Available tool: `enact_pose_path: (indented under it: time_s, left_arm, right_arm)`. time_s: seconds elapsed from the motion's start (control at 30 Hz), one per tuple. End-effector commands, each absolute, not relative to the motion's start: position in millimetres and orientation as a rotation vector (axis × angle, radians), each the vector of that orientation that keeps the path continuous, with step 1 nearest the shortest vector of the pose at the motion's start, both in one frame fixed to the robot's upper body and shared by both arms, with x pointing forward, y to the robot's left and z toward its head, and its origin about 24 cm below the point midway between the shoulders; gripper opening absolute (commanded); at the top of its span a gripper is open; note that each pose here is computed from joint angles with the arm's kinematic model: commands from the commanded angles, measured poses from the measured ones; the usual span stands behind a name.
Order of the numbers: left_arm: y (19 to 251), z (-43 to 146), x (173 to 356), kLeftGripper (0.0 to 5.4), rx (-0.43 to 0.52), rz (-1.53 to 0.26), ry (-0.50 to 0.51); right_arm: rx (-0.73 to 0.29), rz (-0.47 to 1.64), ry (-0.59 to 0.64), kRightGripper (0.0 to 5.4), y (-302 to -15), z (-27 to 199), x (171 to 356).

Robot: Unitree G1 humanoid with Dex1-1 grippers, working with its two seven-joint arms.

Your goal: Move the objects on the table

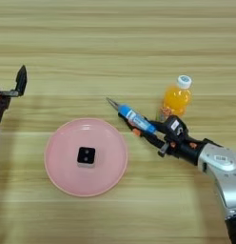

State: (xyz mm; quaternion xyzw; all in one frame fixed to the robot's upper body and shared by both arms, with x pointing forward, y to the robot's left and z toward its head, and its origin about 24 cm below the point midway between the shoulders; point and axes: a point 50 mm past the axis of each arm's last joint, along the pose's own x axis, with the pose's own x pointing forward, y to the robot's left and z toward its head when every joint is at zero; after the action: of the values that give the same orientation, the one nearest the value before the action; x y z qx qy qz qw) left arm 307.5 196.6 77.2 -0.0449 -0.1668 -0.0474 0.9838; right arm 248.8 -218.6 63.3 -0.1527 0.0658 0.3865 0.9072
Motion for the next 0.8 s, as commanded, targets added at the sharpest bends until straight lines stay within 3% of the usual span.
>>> enact_pose_path:
  time_s: [0.03,0.43,0.63,0.8]
  left_arm:
    - [193.4,83.3,308.4,5.4,-0.084,-0.13,-0.359]
    - [187.6,95.9,306.3,5.4,-0.077,-0.284,-0.383]
    - [182.1,108.8,295.5,5.4,-0.038,-0.534,-0.398]
    - [178.6,123.4,276.2,5.4,-0.07,-0.794,-0.431]
  right_arm:
    - [-0.338,0.812,0.095,1.4,-216.2,79.0,252.4]
    - [-0.365,0.947,0.006,1.4,-197.9,110.5,253.2]
    - [-0.375,1.018,0.009,1.4,-191.4,116.3,256.1]
    - [-0.391,1.061,0.008,1.4,-189.3,123.0,258.0]
